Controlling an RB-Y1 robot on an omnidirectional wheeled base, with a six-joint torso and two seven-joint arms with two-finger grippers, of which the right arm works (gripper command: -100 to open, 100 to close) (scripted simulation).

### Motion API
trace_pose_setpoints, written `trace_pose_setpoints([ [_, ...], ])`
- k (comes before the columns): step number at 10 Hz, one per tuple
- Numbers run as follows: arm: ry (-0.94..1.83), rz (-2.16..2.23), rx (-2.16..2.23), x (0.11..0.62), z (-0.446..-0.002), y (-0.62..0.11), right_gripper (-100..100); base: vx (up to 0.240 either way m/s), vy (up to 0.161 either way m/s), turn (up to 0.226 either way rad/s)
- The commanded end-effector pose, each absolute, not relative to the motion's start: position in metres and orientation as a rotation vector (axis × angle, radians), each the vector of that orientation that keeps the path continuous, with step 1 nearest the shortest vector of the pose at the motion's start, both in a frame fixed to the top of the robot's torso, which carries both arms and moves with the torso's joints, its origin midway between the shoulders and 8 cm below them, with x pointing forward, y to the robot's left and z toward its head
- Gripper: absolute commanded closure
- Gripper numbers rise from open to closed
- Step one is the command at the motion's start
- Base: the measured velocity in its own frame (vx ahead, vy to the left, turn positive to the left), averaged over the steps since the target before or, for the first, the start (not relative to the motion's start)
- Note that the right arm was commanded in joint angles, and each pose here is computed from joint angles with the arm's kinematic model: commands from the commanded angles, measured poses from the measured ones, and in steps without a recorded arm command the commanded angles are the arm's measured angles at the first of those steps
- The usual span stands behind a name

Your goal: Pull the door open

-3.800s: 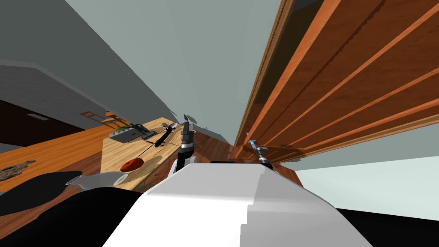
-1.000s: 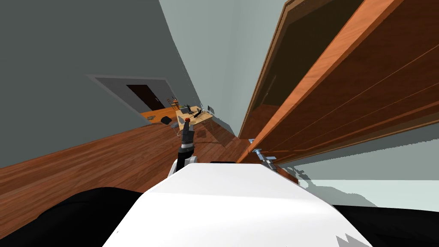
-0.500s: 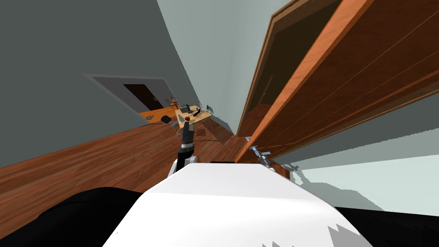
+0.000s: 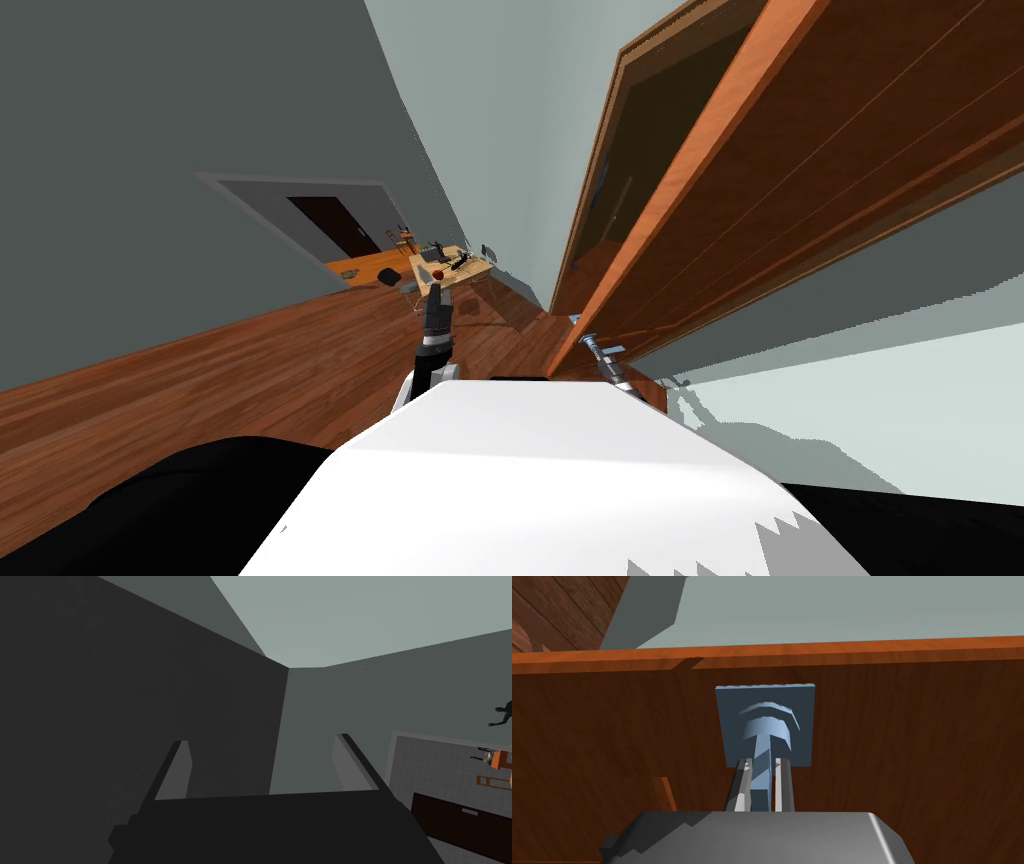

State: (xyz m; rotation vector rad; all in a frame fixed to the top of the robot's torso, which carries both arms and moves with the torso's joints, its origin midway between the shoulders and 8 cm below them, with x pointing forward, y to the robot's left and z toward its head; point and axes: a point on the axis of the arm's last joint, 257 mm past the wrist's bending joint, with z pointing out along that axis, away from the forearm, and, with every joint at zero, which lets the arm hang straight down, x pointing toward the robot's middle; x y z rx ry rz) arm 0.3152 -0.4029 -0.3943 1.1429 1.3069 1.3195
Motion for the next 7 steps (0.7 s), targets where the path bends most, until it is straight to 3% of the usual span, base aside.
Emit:
trace_pose_setpoints([
  [1, 1.339, 1.352, 1.138, 0.324, -0.401, -0.38, 100, -0.17, -0.058, -0.021],
  [3, 1.339, 1.352, 1.138, 0.324, -0.401, -0.38, 100, -0.092, -0.044, -0.004],
  [7, 1.388, 1.398, 1.096, 0.361, -0.399, -0.343, 100, -0.18, -0.09, -0.029],
])
